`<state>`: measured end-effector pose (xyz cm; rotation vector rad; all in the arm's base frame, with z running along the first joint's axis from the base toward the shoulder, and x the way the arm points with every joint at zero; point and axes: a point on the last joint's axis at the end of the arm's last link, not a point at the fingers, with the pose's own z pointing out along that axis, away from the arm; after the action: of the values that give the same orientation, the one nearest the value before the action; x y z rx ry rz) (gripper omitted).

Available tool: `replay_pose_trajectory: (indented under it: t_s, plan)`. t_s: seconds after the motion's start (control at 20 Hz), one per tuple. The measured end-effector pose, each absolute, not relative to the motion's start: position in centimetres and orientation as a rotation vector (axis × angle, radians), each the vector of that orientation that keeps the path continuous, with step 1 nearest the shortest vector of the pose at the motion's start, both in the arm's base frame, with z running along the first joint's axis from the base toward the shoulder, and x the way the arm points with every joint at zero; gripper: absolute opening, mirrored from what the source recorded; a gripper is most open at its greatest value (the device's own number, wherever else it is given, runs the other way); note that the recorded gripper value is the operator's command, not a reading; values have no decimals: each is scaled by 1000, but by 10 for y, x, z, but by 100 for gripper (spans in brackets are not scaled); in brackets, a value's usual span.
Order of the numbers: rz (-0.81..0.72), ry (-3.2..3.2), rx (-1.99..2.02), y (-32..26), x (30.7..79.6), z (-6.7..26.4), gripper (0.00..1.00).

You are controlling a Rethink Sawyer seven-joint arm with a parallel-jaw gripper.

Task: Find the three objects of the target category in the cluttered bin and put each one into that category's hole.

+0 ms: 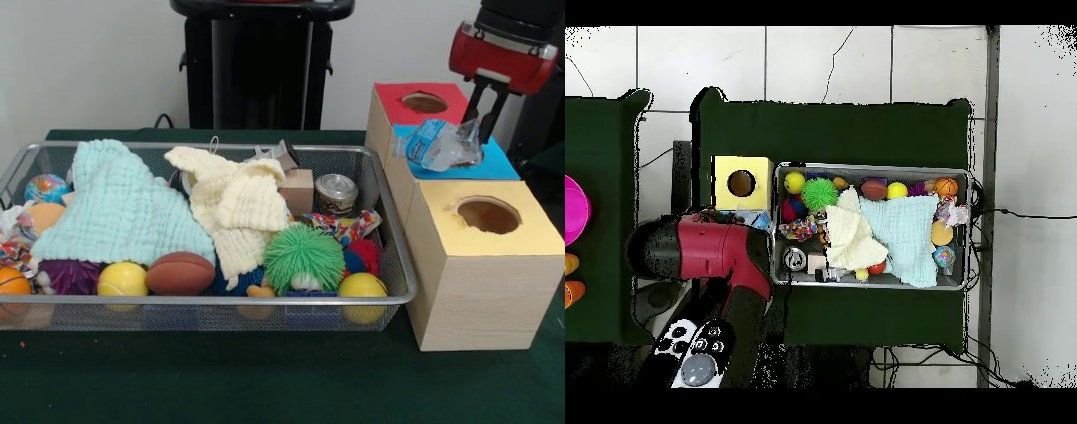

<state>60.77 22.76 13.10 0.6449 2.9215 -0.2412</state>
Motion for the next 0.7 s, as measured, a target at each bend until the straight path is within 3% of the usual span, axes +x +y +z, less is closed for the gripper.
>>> replay_pose_trajectory:
  t_s: [0.7]
  plan:
    - [-189, 2921, 647, 258, 596, 133, 0]
